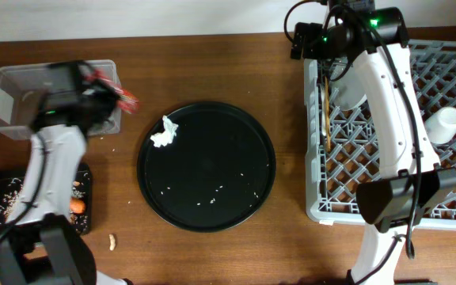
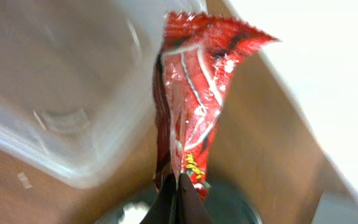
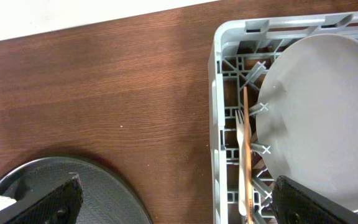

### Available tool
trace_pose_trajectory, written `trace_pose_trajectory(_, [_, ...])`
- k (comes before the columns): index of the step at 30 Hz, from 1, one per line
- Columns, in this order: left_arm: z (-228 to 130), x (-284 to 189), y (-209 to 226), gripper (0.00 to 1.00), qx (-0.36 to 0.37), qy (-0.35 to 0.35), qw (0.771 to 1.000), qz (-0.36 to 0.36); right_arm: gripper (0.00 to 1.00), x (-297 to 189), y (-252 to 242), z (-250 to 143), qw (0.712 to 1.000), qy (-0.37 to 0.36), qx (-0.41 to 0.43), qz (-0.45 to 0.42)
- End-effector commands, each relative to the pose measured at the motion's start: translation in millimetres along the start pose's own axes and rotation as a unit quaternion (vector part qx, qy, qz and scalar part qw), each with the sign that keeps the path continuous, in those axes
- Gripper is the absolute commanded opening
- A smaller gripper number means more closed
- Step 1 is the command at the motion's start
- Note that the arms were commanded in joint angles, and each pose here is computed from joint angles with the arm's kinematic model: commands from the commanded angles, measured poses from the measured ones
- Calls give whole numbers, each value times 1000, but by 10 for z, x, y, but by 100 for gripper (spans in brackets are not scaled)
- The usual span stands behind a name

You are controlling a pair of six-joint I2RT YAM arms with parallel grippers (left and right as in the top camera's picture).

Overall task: Sort waste into correct bins and load items into the dishwasher rack
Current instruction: 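Carry the wrapper left and drop it into the clear plastic bin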

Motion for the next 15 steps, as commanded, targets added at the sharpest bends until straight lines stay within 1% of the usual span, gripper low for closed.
trace_pose_trajectory(1, [525, -176, 294, 1, -42, -82, 996, -1, 99, -52, 1, 12, 1000, -5, 7, 2])
trace_pose_trajectory(5, [848, -242, 527, 1, -61, -134, 989, -2, 99, -52, 1, 12, 1000, -5, 7, 2])
trace_pose_trajectory(9, [950, -138, 659, 2, -68, -146, 987, -1, 99, -52, 1, 12, 1000, -5, 7, 2])
trace_pose_trajectory(10, [955, -99, 685, 6, -69, -146, 987, 1, 99, -52, 1, 12, 1000, -5, 7, 2])
trace_pose_trajectory(11, [947, -55, 713, 7, -70, -142, 987, 3, 99, -52, 1, 12, 1000, -5, 7, 2])
trace_pose_trajectory(12, [931, 1, 744, 10, -72, -137, 988, 7, 99, -52, 1, 12, 1000, -5, 7, 2])
trace_pose_trajectory(14, [896, 93, 796, 45, -75, -127, 989, 13, 99, -52, 1, 12, 1000, -5, 7, 2])
trace_pose_trajectory(15, [885, 116, 804, 57, -75, -124, 989, 13, 99, -52, 1, 12, 1000, -5, 7, 2])
Point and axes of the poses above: each gripper's point midway between its finger pads, its own x axis out along the fingers, its own y axis along the line the jaws close on, z = x × y, the point moved 5 cm from there along -x, back along the fingers, and after that the axes turned 3 degrees about x, right-handed, at the moved point
